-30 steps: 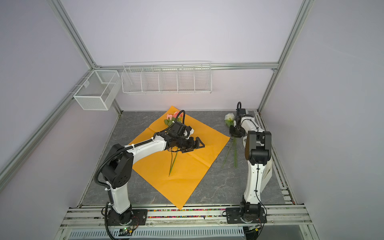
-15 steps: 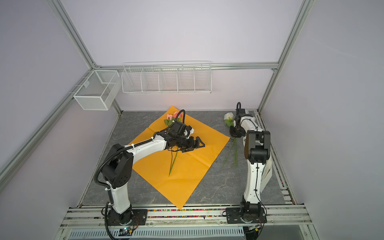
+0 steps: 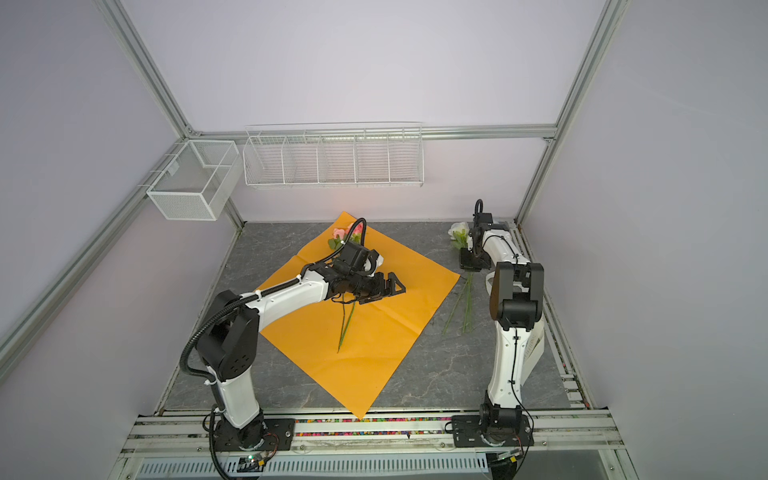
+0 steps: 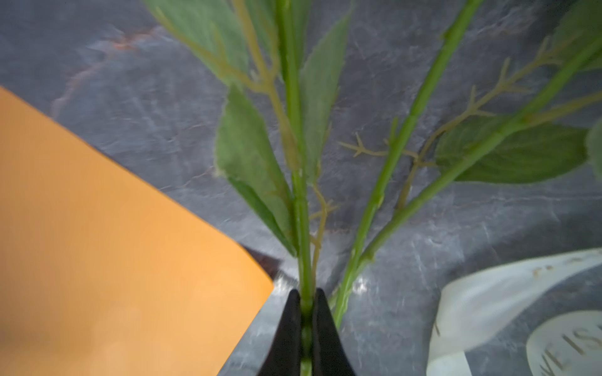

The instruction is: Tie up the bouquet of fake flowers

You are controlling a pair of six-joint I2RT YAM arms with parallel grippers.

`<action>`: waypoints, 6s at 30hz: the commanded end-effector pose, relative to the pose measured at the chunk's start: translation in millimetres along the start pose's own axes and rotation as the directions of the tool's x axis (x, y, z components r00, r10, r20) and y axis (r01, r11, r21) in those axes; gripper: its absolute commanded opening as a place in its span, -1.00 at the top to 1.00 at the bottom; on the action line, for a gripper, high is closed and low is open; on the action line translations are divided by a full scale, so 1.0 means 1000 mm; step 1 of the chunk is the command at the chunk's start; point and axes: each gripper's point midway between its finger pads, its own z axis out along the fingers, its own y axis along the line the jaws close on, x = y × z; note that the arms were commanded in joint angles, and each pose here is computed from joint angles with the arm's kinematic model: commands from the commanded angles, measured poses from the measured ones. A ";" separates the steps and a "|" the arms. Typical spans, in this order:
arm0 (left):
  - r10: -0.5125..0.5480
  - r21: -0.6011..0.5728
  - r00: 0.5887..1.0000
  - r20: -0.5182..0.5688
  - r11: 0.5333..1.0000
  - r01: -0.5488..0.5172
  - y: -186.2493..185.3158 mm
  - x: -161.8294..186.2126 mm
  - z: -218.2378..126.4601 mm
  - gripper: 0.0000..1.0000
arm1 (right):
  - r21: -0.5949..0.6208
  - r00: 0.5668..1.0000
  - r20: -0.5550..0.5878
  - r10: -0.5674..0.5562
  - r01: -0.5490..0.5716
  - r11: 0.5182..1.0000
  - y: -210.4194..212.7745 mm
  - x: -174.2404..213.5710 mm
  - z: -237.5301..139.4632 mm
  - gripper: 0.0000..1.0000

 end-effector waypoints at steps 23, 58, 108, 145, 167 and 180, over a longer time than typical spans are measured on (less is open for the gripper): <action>-0.180 -0.196 0.847 0.501 0.929 0.313 0.153 -0.014 -0.212 -0.99 | -0.520 0.999 0.047 -0.014 0.037 0.853 0.374 0.052 0.015 0.83; 0.084 0.081 0.995 -0.053 0.994 -0.079 -0.051 -0.016 0.059 -0.99 | -0.016 0.984 0.078 0.157 -0.156 0.988 -0.023 -0.002 -0.003 0.30; -0.079 -0.142 0.910 0.407 0.979 0.149 0.093 -0.050 -0.165 -0.99 | -0.557 0.985 0.168 0.025 0.074 0.827 0.306 0.015 -0.065 0.83; -0.279 -0.082 0.873 0.401 0.938 0.337 0.171 -0.022 -0.201 -0.99 | -0.556 0.990 0.134 -0.053 0.119 0.823 0.461 0.046 -0.007 0.52; -0.012 0.022 0.999 0.042 1.000 0.011 0.009 -0.032 -0.016 -0.99 | -0.024 0.960 0.097 0.264 -0.263 0.964 -0.003 0.013 -0.020 0.42; 0.098 0.102 0.988 -0.121 0.991 -0.086 -0.065 -0.007 0.074 -0.99 | 0.109 0.964 0.004 0.265 -0.264 0.958 -0.034 -0.001 0.029 0.33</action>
